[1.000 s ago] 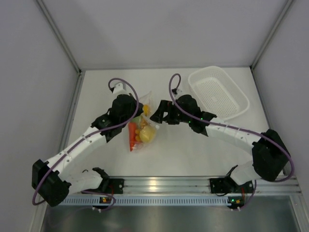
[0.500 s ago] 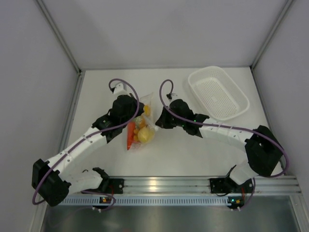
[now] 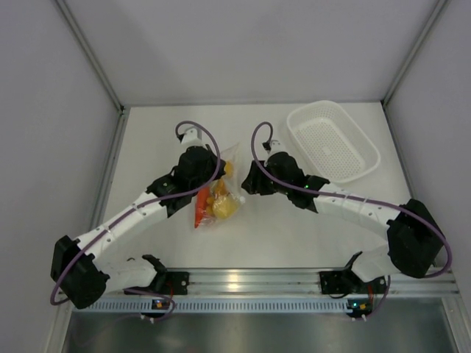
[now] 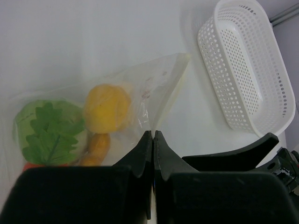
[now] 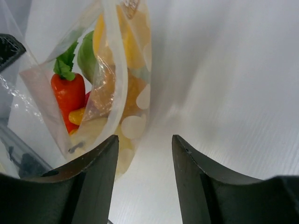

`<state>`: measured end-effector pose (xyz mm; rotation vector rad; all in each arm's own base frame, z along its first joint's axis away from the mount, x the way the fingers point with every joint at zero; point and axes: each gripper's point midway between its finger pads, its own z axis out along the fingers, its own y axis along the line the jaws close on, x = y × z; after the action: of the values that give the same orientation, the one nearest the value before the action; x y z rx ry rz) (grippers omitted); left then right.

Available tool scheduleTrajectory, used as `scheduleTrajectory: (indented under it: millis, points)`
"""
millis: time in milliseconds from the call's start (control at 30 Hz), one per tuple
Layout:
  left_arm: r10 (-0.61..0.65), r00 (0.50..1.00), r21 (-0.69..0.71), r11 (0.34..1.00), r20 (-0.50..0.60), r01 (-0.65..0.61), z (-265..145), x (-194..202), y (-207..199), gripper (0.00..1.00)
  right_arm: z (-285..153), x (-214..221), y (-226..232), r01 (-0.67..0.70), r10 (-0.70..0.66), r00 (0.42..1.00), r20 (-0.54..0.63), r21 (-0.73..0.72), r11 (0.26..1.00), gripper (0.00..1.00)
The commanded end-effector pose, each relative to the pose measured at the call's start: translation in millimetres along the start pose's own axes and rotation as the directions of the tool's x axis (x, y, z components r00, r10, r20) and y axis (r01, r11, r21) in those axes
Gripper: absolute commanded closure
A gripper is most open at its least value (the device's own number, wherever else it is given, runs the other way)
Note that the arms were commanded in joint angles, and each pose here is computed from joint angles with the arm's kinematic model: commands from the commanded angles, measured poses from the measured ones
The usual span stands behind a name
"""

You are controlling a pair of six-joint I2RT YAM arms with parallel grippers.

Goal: Open the zip-top bag and remove the fake food

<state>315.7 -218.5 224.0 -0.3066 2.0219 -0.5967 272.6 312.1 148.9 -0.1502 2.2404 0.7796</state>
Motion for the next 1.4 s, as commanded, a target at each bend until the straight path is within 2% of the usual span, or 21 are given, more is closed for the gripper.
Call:
scheduleTrajectory:
  millis: [0, 133, 300, 400, 433, 467, 567, 767, 933, 1033, 1067, 1100, 1167, 1200, 1233, 1367]
  points:
    - [-0.033, 0.997, 0.063, 0.998, 0.070, 0.028, -5.6, -21.1, -21.9, 1.00, 7.8, -33.8, 38.0, 0.031, -0.021, 0.997, 0.071, -0.136, 0.990, 0.49]
    - [-0.053, 0.995, 0.070, 0.996, 0.080, 0.048, -8.9, -24.5, -24.4, 1.00, 19.8, -45.5, 63.9, 0.045, -0.032, 0.998, 0.063, -0.217, 0.975, 0.43]
    - [-0.054, 0.996, 0.086, 0.995, 0.074, 0.047, -9.5, -24.4, -31.1, 1.00, 41.6, -44.4, 70.1, 0.037, -0.033, 0.999, 0.020, -0.222, 0.974, 0.37]
    - [-0.053, 0.994, 0.067, 0.997, 0.097, 0.046, -10.5, -28.2, -27.8, 1.00, 54.1, -32.0, 43.0, 0.095, -0.097, 0.995, -0.038, -0.056, 0.994, 0.38]
    - [-0.048, 0.993, 0.059, 0.997, 0.109, 0.042, -11.0, -30.7, -26.1, 1.00, 56.4, -38.7, 30.3, 0.117, -0.117, 0.993, -0.012, 0.044, 0.992, 0.38]
    - [-0.042, 0.993, 0.048, 0.998, 0.114, 0.037, -11.0, -31.1, -23.4, 1.00, 55.7, -26.7, 15.6, 0.143, -0.138, 0.989, -0.057, 0.103, 0.984, 0.39]
    - [-0.034, 0.989, 0.004, 0.999, 0.147, 0.033, -13.6, -36.4, -13.2, 1.00, 50.9, -14.0, -20.3, 0.183, -0.169, 0.982, -0.079, 0.228, 0.956, 0.41]
    - [-0.029, 0.981, -0.024, 0.999, 0.192, 0.035, -20.8, -46.3, -5.6, 1.00, 35.6, 0.9, -76.9, 0.209, -0.179, 0.977, -0.114, 0.364, 0.908, 0.50]
    - [0.008, 0.979, -0.071, 0.997, 0.205, 0.007, -22.5, -50.0, 2.7, 1.00, 3.5, -8.9, -110.5, 0.263, -0.215, 0.964, -0.158, 0.442, 0.858, 0.47]
    - [0.017, 0.979, -0.079, 0.997, 0.205, -0.001, -21.6, -49.1, 4.0, 1.00, -13.7, -11.6, -120.8, 0.292, -0.224, 0.953, -0.204, 0.427, 0.856, 0.44]
    - [0.011, 0.981, -0.065, 0.998, 0.193, 0.001, -21.5, -46.9, 1.5, 1.00, -20.5, -18.7, -118.4, 0.276, -0.220, 0.959, -0.178, 0.417, 0.866, 0.43]
    - [0.006, 0.983, -0.055, 0.998, 0.181, 0.004, -20.6, -44.3, -0.5, 1.00, -20.7, -12.4, -110.1, 0.266, -0.212, 0.959, -0.186, 0.352, 0.897, 0.43]
    - [-0.008, 0.988, -0.021, 1.000, 0.154, 0.011, -18.6, -39.4, -9.5, 1.00, -22.0, -24.3, -73.0, 0.243, -0.227, 0.968, -0.102, 0.174, 0.954, 0.42]
    - [-0.009, 0.990, -0.004, 1.000, 0.140, 0.009, -18.6, -35.9, -15.9, 1.00, -24.1, -14.2, -45.3, 0.226, -0.223, 0.967, -0.121, 0.014, 0.974, 0.43]
    - [-0.010, 0.991, 0.014, 1.000, 0.132, 0.008, -17.8, -36.2, -24.6, 1.00, -27.9, -22.5, -27.0, 0.198, -0.202, 0.976, -0.083, -0.055, 0.979, 0.45]
    - [-0.005, 0.994, 0.069, 0.998, 0.108, -0.002, -20.1, -29.4, -53.4, 1.00, -42.9, -42.2, 15.9, 0.212, -0.220, 0.975, -0.043, -0.142, 0.967, 0.53]
